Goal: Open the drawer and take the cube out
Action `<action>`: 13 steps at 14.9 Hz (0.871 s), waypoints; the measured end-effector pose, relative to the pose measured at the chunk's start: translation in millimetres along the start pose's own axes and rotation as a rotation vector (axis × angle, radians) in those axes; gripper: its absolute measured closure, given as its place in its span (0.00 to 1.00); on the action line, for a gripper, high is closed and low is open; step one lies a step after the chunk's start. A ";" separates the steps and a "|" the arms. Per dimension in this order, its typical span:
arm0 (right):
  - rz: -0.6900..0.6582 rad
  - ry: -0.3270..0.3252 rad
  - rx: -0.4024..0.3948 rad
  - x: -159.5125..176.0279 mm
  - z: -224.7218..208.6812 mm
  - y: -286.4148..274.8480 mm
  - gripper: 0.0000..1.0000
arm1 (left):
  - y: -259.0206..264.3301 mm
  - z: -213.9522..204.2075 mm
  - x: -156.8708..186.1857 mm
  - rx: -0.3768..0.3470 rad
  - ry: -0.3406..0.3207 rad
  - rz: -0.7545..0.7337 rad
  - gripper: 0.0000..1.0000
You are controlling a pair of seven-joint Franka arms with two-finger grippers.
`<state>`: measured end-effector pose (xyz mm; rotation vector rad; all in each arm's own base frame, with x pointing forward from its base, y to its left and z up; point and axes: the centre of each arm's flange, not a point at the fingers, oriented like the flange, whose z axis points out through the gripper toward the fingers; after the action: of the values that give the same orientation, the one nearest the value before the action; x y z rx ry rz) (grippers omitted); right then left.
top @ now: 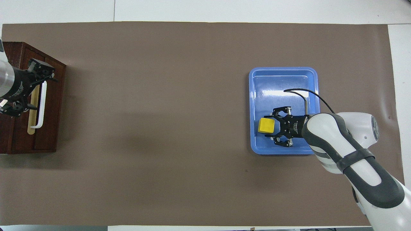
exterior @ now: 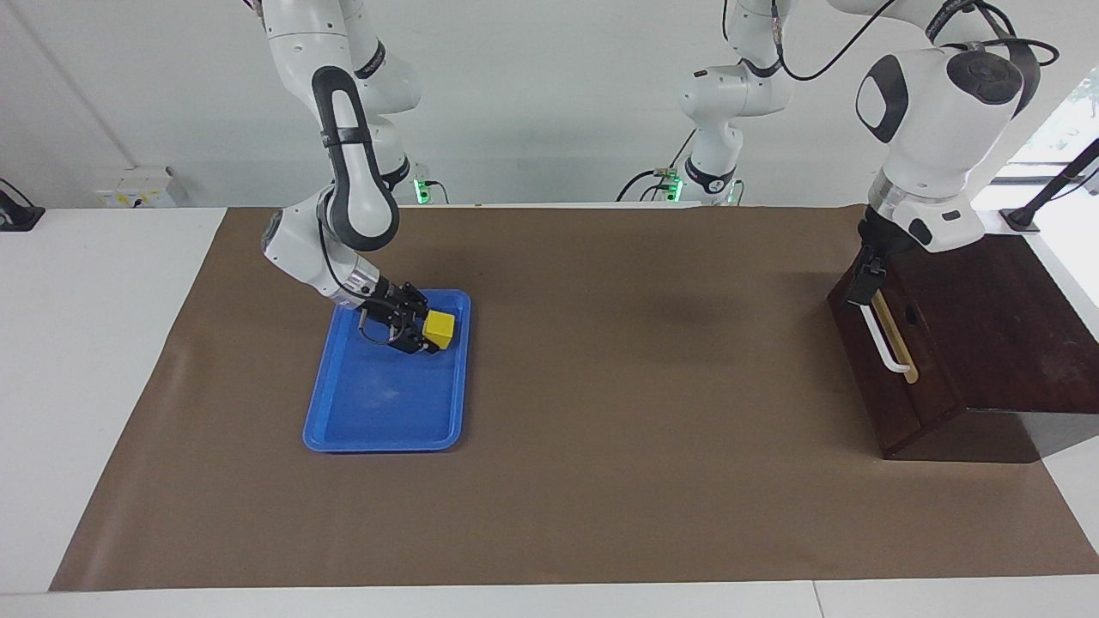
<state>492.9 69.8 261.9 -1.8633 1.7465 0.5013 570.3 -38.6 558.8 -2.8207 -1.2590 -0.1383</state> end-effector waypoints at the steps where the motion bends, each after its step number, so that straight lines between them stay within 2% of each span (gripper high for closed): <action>1: -0.001 0.000 0.001 -0.4 -0.5 -0.2 0.07 | -0.2 -6.4 0.8 -0.006 -0.003 0.057 0.00; 2: -0.002 0.000 0.002 -0.9 -1.2 -0.4 0.00 | -0.4 -13.1 1.9 -0.017 -0.007 0.116 0.00; 9: 0.001 -0.006 0.022 -9.0 -7.4 -7.8 0.00 | -8.4 -32.1 4.5 -0.030 -0.009 0.464 0.00; 13: 0.014 -0.044 0.011 -36.5 -23.5 -29.6 0.00 | -12.2 -30.0 -1.3 -0.005 -0.049 0.650 0.00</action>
<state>516.7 85.1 306.1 -1.8203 1.7307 0.5330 558.5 -33.9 588.6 -3.0763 -0.2937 -0.0417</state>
